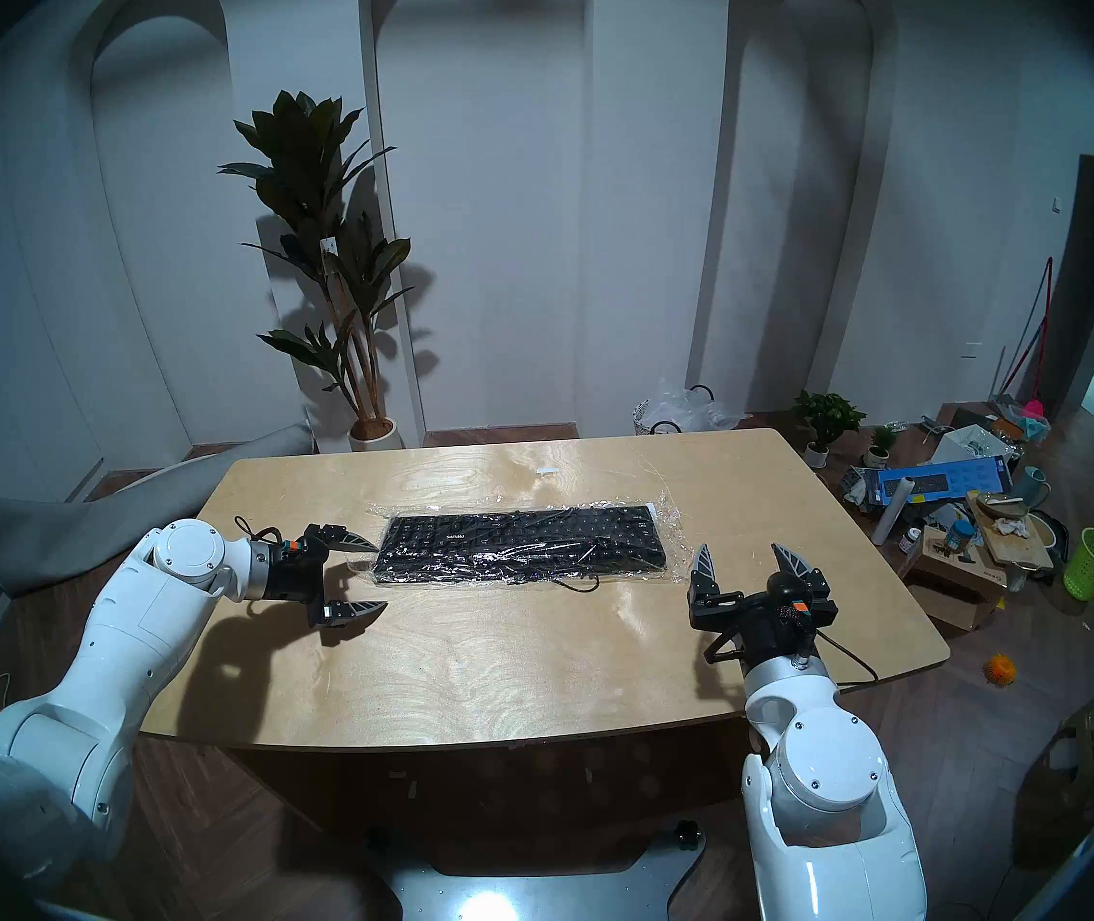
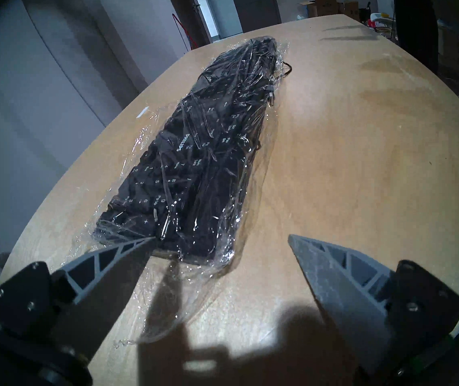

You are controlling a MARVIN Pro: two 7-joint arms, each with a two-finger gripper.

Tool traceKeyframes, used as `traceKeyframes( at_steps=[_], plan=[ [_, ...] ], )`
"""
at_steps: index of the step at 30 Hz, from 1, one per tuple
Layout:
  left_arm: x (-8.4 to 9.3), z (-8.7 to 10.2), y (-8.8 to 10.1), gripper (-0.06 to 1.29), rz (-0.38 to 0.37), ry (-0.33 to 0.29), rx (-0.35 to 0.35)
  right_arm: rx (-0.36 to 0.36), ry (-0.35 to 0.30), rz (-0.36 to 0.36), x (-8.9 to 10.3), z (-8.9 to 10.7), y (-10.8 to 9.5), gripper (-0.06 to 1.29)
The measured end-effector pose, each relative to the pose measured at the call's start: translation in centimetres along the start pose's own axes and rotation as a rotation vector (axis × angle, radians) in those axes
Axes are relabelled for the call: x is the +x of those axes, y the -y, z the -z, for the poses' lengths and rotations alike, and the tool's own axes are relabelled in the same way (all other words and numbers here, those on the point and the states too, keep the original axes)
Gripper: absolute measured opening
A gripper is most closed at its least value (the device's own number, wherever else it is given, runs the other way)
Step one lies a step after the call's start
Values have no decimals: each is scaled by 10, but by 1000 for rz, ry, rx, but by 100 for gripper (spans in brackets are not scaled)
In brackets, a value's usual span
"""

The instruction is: Unwrap the new keyboard and set the wrapping aside

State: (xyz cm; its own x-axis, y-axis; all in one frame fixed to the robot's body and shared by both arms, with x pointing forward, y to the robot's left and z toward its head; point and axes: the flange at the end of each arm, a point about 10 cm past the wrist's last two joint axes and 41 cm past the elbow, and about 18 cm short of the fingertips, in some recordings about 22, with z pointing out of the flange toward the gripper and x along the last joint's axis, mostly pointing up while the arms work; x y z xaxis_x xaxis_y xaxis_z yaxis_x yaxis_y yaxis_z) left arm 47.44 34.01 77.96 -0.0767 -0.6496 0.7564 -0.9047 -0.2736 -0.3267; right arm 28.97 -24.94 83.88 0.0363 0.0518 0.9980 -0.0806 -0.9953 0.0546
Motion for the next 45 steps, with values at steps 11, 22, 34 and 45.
traceKeyframes(
  at_steps=[11,22,34,45],
  plan=[
    [-2,-2,15,126,-24,7,-56,0,-1,0,0,0,0,125],
    [-5,-3,29,126,-35,-4,-86,0,-2,0,1,0,0,125],
    [-11,-6,35,40,-69,-33,-51,0,-4,2,2,0,0,125],
    [-13,-9,39,39,-96,-19,-28,0,-5,4,2,1,0,125]
  ],
)
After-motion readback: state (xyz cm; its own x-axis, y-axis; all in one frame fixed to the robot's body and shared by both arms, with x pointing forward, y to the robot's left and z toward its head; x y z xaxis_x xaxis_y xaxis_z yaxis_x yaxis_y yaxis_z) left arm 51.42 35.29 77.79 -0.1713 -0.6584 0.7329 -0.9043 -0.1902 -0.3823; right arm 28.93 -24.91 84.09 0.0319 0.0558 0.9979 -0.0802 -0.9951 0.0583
